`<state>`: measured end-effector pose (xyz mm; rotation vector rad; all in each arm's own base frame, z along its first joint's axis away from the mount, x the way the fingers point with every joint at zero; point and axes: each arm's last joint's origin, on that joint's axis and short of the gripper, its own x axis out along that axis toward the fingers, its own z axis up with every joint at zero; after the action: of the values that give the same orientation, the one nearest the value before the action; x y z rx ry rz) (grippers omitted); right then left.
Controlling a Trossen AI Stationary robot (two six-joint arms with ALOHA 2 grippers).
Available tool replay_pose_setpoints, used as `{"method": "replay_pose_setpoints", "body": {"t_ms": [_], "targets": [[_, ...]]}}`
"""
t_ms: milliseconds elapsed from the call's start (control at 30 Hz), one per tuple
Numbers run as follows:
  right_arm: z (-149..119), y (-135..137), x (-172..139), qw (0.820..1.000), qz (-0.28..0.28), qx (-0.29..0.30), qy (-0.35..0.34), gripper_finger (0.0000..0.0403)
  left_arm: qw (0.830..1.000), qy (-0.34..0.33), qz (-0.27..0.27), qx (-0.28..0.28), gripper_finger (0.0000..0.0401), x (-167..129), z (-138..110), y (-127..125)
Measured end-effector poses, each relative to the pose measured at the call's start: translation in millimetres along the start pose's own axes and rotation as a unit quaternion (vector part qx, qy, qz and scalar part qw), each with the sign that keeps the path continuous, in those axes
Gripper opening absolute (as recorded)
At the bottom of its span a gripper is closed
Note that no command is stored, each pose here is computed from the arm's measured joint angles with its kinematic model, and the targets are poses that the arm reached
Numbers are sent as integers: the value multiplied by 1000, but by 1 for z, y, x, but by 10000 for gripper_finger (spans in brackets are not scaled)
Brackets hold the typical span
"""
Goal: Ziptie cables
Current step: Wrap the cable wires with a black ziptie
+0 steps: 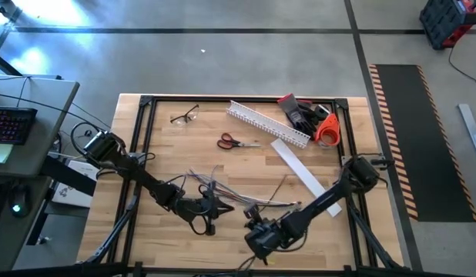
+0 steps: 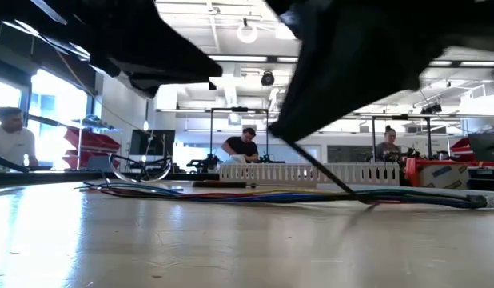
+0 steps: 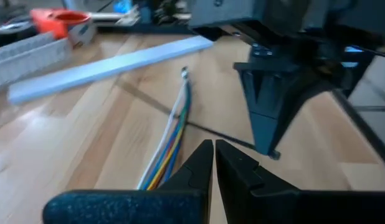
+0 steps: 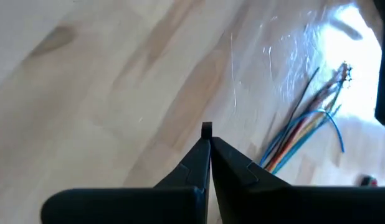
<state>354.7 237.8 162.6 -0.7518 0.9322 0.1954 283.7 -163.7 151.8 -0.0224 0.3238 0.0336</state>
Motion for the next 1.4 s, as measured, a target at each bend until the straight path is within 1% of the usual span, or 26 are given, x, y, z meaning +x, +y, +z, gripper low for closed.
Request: {"method": "replay_pose_setpoints", "body": {"t_ms": [133,300,433,567,733,833,933,1167,1267,1400], "targets": [[2,-1,-21,1000,-17,20,-7,0,999,-24,-25,27,3,11,-6,-5],[3,0,-39,999,-22,33,-13,0,995,-17,-24,99,14,39,-14,-10],[5,-2,-51,999,-20,42,-26,0,984,-23,-65,162,41,65,-11,-17],[5,-2,-59,998,-16,46,-29,0,973,-36,-113,200,78,87,-6,-21],[4,1,-61,998,-10,54,-28,0,969,-42,-122,209,114,101,-3,-21],[4,4,-62,998,-8,60,-28,0,970,-48,-123,206,120,102,0,-20],[4,6,-63,998,-7,58,-28,0,970,-45,-118,208,113,102,-1,-20],[4,10,-66,997,-12,66,-29,0,971,-47,-120,200,80,102,0,-20],[4,10,-66,997,-17,66,-28,0,972,-51,-120,197,76,103,3,-21],[3,10,-66,997,-26,72,-25,0,970,-59,-139,189,76,104,8,-24]]}}
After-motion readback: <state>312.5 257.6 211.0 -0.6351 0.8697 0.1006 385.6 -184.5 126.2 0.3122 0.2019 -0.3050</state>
